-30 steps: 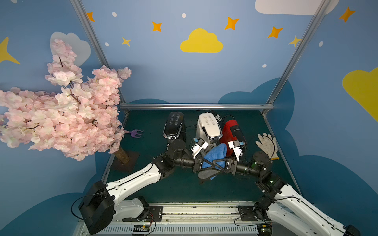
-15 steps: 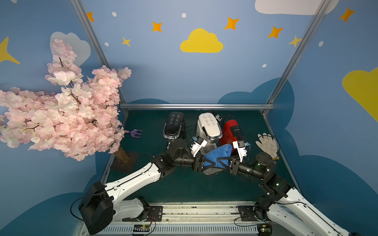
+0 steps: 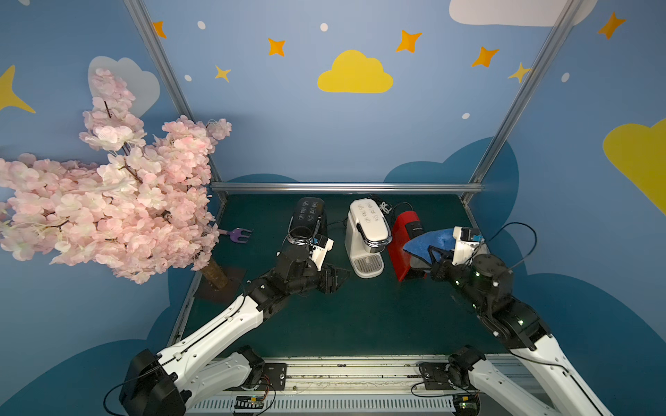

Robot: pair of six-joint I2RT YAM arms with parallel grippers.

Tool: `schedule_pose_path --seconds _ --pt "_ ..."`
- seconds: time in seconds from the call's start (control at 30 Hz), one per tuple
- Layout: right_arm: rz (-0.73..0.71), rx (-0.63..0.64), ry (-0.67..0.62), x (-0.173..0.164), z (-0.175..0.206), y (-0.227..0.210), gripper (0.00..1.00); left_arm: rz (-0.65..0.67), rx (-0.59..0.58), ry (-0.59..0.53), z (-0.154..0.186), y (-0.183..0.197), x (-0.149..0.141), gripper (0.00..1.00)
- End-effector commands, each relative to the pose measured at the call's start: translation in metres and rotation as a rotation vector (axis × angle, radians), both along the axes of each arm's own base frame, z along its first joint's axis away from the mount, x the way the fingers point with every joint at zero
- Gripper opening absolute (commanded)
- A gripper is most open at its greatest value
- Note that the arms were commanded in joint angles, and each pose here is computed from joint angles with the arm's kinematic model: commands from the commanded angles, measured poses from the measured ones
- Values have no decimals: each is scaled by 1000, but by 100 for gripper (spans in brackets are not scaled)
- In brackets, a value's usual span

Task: Wipe the surface of a coffee machine
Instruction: Wipe the dirt from the surface of the coffee machine.

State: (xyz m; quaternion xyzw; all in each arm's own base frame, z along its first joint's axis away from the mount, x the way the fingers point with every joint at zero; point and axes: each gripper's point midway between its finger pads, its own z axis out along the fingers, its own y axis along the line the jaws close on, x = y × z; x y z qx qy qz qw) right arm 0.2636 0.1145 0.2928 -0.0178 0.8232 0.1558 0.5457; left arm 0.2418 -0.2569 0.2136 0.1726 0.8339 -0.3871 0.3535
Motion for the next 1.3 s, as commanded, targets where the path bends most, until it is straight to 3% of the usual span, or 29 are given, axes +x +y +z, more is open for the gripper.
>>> schedule_pose_path --seconds 0.0,0.3,0.7,0.93,1.17,1.27 --pt "-73 -159 -24 25 -1 -10 0 10 64 2 -18 7 5 62" --pt "-112 -257 28 96 -17 -2 0 -14 88 -37 -38 -6 36 62" --pt "-59 -326 89 156 -30 22 0 -38 84 -98 -66 -12 50 62" --pt "51 -291 194 151 -63 47 0 -64 113 -117 -80 -9 44 62" --pt "40 -316 315 126 -97 42 0 -61 107 -150 -75 -2 35 62" --pt "71 -325 310 117 -102 49 0 -57 100 -163 -69 0 33 62"
